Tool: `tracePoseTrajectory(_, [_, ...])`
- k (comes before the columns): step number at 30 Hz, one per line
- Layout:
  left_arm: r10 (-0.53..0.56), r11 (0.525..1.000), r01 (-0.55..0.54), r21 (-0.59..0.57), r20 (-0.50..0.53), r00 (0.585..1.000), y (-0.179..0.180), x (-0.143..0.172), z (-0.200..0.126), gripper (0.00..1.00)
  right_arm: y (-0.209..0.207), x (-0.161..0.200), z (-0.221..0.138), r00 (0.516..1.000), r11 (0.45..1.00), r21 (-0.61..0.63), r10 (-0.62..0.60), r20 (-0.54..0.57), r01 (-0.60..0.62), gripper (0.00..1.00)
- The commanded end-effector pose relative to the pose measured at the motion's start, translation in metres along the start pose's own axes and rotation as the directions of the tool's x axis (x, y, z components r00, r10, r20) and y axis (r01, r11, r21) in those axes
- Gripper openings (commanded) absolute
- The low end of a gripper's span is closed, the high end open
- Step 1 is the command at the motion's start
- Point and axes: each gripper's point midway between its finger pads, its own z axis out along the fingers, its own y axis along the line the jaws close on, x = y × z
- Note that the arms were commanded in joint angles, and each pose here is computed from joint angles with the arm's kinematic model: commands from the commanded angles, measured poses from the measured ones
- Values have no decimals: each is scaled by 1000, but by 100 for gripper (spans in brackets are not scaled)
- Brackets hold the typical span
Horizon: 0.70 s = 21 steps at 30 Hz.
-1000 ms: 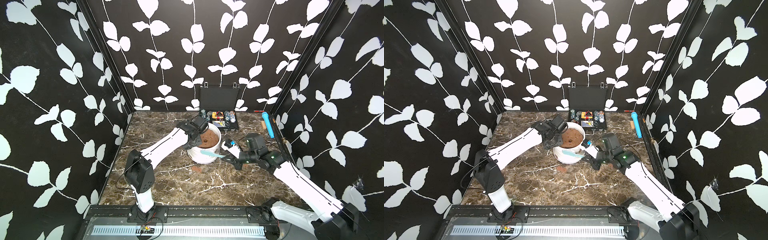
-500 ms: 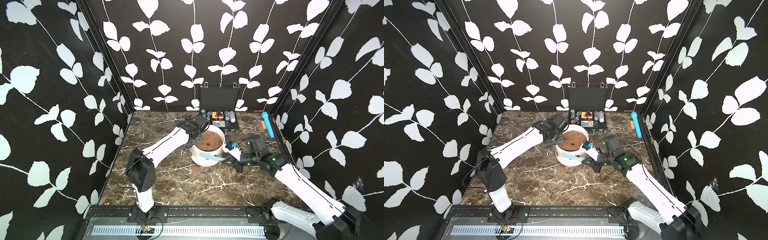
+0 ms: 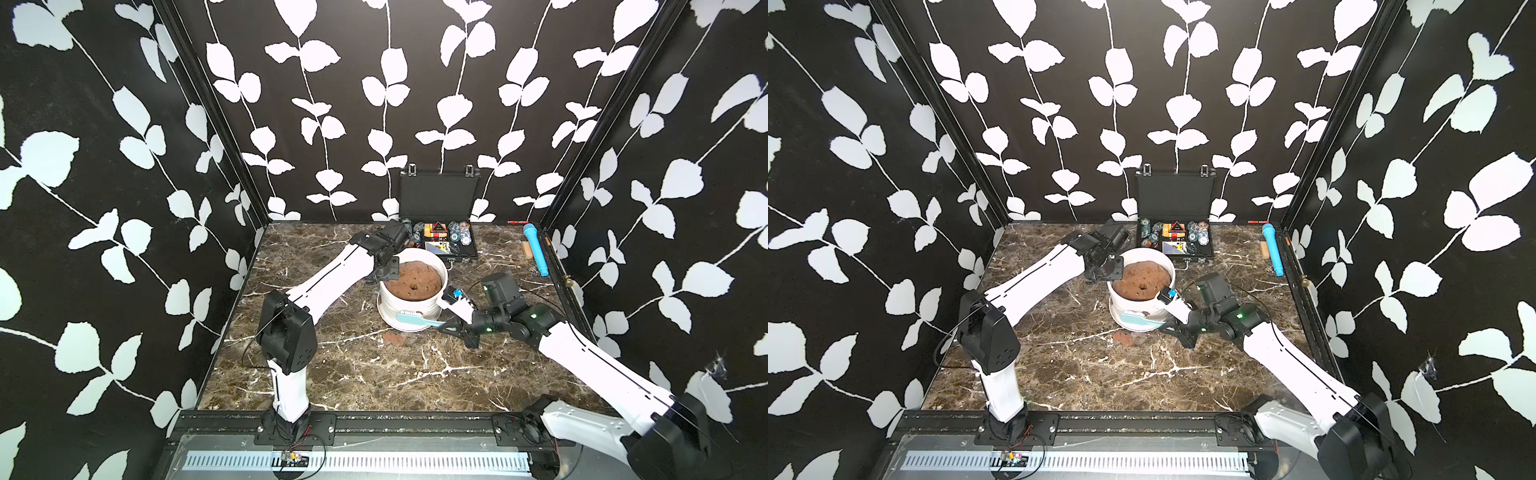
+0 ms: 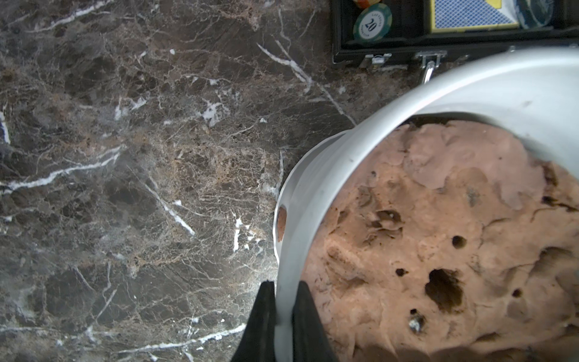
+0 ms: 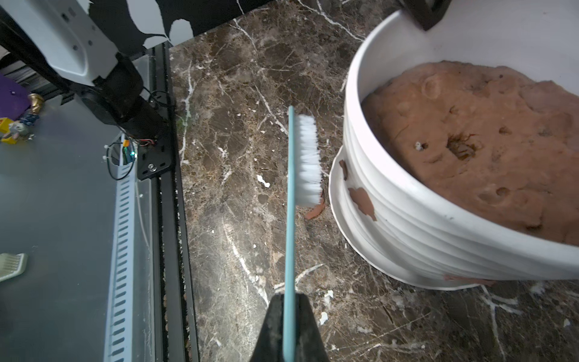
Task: Scrub the dried mud off the ceramic pot
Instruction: Rotate the pot on the tray.
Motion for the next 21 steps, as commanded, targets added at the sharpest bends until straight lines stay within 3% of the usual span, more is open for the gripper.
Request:
tracePoseTrajectory(1, [28,999,-28,-16,-3,1000,6,-4,6,9,-13,-11,9,999,996,75,-44,18,43,0])
tracePoseTrajectory(12, [14,1000,-13,8,-9,1000,3,0,9,10,-44,9,31,994,942,327,-49,-99,79,0])
tracePoseTrajectory(21, [39,999,-39,10,4,999,2,-4,7,10,-33,44,45,977,959,279,12,-214,50,0])
